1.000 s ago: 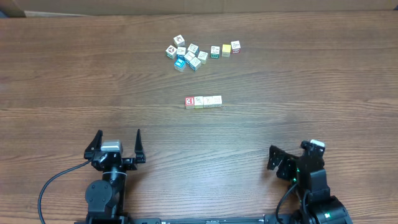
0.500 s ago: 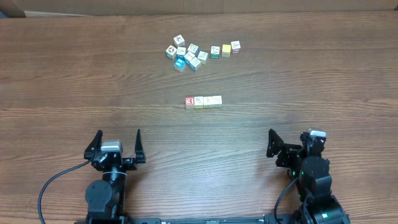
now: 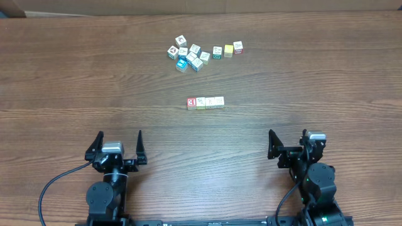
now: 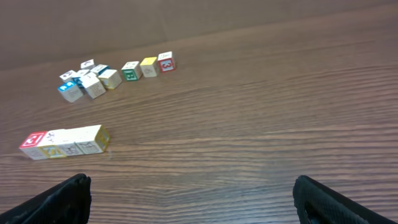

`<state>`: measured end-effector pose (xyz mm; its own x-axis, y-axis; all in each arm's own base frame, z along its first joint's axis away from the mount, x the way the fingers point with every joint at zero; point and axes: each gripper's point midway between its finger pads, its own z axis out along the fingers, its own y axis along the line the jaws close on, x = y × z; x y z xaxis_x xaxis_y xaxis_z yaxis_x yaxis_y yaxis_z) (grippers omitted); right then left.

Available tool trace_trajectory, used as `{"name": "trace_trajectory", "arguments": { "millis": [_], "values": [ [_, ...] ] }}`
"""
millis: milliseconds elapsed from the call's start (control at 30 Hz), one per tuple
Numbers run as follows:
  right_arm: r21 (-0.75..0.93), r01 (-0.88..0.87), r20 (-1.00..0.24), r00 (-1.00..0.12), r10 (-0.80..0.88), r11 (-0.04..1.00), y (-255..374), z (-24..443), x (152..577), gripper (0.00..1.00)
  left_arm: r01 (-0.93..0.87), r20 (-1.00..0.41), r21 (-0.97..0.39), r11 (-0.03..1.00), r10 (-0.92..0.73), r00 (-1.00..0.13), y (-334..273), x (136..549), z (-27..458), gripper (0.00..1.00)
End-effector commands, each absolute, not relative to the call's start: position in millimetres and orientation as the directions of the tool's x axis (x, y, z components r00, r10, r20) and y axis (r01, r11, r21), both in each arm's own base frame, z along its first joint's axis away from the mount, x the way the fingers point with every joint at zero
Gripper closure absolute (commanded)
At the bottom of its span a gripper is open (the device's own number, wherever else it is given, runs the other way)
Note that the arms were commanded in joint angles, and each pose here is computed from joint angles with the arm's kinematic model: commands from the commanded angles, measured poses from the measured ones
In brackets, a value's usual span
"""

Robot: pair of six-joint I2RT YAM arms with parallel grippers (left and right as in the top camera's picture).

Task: Form a horizontal line

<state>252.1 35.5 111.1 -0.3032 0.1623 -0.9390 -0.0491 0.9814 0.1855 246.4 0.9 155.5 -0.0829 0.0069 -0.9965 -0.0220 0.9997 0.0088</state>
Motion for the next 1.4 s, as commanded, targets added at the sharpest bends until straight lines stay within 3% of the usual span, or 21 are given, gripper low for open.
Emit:
{"name": "trace_trajectory", "arguments": {
  "millis": [0,333,600,1000,1200,1367],
  "values": [
    [0.167,-0.048,-0.943,-0.301,0.145,0.985,31.2,107.2,252.0,0.00,-0.006,-0.997,0.024,1.000,0.023,-0.073,-2.2,246.1,156.8,0.00],
    [0.170,-0.008,-0.945,-0.284,0.161,0.985,20.6,109.9,253.1,0.00,-0.006,-0.997,0.024,1.000,0.023,-0.073,-2.2,246.1,156.8,0.00],
    [0.185,-0.022,-0.974,-0.136,0.180,0.983,16.9,145.4,251.2,0.00,-0.006,-0.997,0.024,1.000,0.023,-0.074,-2.2,246.1,156.7,0.00],
    [0.187,-0.026,-0.977,-0.111,0.183,0.982,16.8,151.4,250.3,0.00,-0.006,-0.997,0.024,1.000,0.023,-0.073,-2.2,246.1,156.8,0.00],
    [0.194,-0.046,-0.981,-0.009,0.194,0.980,16.3,175.4,245.9,0.00,-0.006,-0.997,0.024,1.000,0.023,-0.073,-2.2,246.1,156.8,0.00],
    [0.194,-0.044,-0.981,-0.021,0.193,0.980,16.4,172.4,245.9,0.00,-0.006,-0.997,0.024,1.000,0.023,-0.073,-2.2,246.1,156.8,0.00]
  ]
}}
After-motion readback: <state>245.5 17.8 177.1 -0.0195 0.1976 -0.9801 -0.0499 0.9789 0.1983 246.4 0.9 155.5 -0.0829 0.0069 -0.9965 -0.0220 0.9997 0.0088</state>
